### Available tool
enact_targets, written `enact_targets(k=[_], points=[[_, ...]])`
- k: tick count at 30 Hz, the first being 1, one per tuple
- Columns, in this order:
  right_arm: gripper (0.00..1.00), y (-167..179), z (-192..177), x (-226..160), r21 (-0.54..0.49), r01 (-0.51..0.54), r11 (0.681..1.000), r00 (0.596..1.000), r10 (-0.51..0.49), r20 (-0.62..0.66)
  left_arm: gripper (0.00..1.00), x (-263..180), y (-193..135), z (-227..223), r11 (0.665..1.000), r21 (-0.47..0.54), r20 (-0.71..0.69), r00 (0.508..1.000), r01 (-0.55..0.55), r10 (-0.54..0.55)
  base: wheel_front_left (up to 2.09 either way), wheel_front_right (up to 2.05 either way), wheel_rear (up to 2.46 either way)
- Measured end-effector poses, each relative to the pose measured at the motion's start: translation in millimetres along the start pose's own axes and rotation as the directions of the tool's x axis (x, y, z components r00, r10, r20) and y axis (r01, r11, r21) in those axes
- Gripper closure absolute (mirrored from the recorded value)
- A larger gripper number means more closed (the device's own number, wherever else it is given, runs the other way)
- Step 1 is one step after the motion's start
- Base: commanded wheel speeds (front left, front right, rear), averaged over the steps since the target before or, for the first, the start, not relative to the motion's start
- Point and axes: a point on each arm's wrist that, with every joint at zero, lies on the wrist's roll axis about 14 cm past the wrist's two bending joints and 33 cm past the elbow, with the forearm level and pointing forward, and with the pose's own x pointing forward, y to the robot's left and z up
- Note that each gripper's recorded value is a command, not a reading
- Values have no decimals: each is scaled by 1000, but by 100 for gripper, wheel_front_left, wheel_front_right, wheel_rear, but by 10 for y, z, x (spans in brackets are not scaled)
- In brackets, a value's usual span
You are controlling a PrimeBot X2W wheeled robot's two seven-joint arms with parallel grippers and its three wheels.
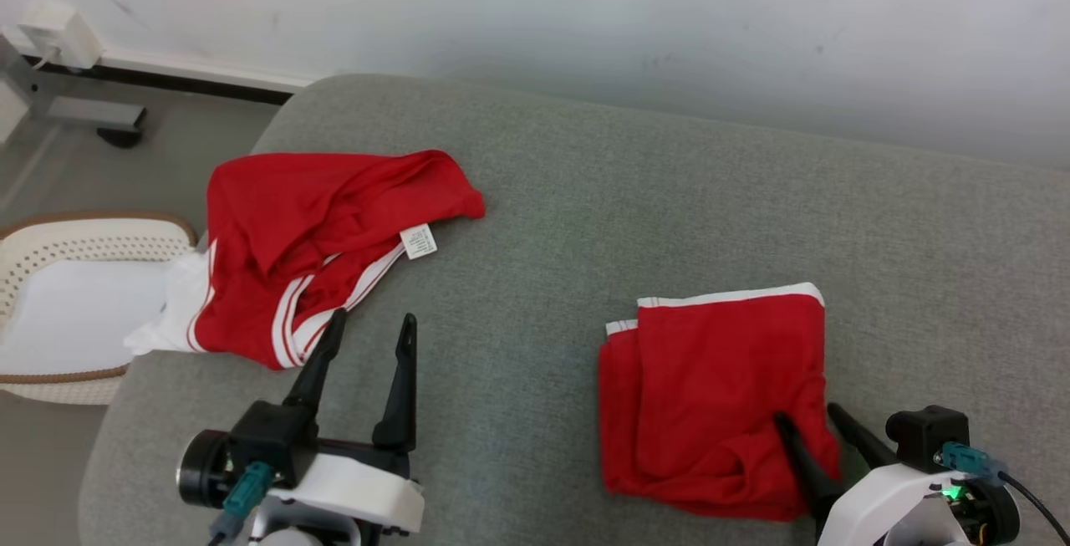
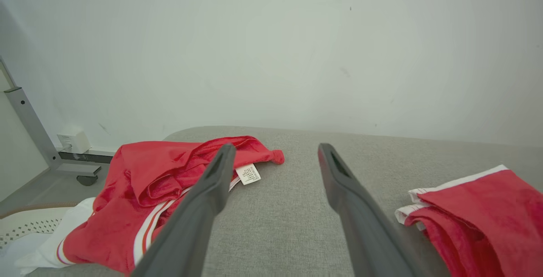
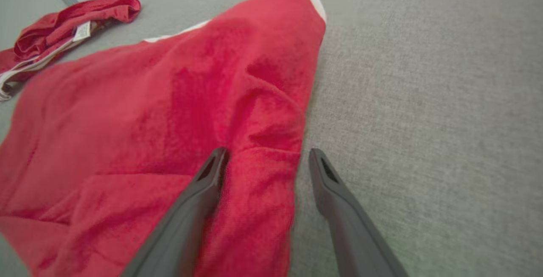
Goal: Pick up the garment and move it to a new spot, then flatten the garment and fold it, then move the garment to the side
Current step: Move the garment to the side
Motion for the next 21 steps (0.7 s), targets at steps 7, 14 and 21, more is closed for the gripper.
enact_targets(k=[7, 14, 21], points=[[100, -12, -235, 103, 18, -7, 1000, 990, 9, -143, 0, 0, 15, -28, 1000, 2, -7, 1000, -10, 10, 0, 0, 0], [100, -36, -72, 57, -12, -14, 1000, 997, 13, -81, 0, 55, -39, -22, 1000, 8, 4, 1000, 7, -7, 0, 0, 0], [100, -243, 79, -261, -71, 42, 997, 999, -43, -5, 0, 188, -360, -69, 996, -17, 5, 996, 93, -93, 0, 0, 0]])
